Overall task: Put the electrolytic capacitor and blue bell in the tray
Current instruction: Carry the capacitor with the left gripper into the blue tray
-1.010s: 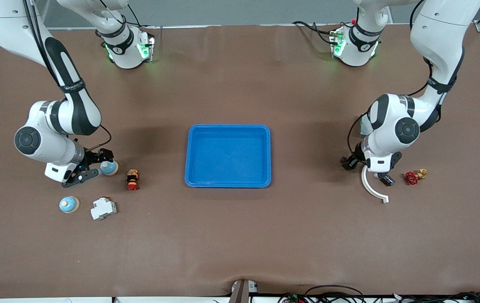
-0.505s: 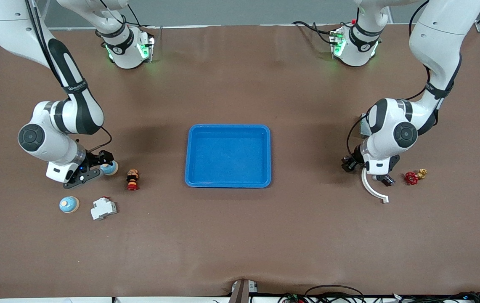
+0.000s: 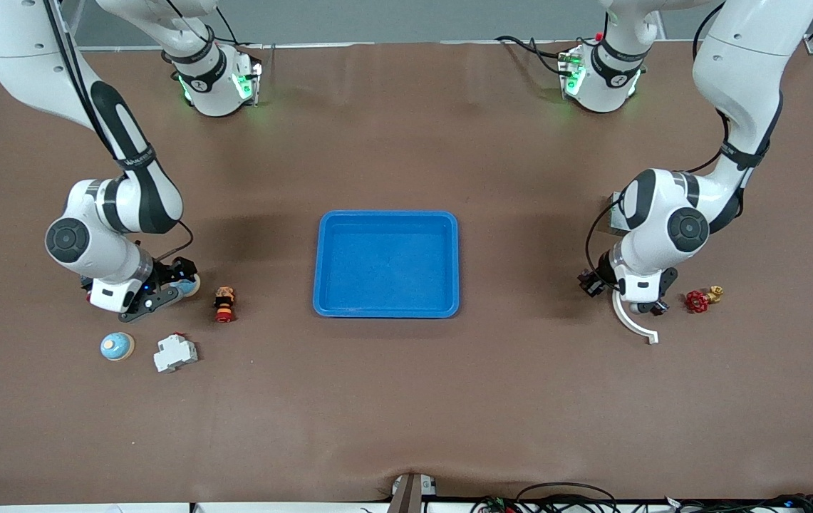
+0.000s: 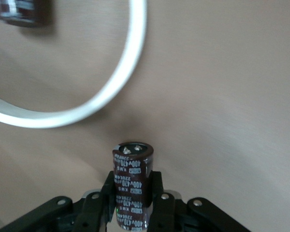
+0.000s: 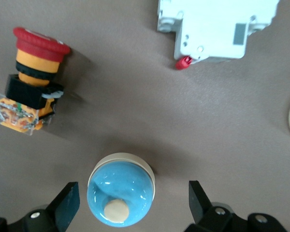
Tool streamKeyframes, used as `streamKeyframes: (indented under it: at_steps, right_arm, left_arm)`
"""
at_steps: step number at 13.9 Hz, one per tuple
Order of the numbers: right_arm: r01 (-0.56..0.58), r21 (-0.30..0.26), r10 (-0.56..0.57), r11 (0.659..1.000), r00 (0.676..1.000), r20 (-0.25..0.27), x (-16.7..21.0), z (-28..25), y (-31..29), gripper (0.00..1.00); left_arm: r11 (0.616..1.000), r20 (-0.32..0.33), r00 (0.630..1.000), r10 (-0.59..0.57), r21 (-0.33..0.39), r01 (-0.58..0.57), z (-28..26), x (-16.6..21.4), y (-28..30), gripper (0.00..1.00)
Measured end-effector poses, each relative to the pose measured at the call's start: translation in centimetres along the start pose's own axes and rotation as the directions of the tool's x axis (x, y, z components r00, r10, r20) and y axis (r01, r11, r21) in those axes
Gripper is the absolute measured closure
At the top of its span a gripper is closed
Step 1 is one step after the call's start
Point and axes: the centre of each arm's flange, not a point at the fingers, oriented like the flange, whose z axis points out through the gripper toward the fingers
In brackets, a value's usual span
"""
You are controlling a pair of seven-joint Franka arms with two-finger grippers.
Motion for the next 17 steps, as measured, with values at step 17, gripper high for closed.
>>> streamKeyframes:
  at_steps: [17]
  right_arm:
    - [0.016,0.019,-0.016,1.000,0.999,0.035,-0.8,1.9,-0.8,0.23]
  left_arm:
    - [1.000,0.085,0.996,-0.007,-0.025,0.009,3.7,-30.6,16.4,0.68]
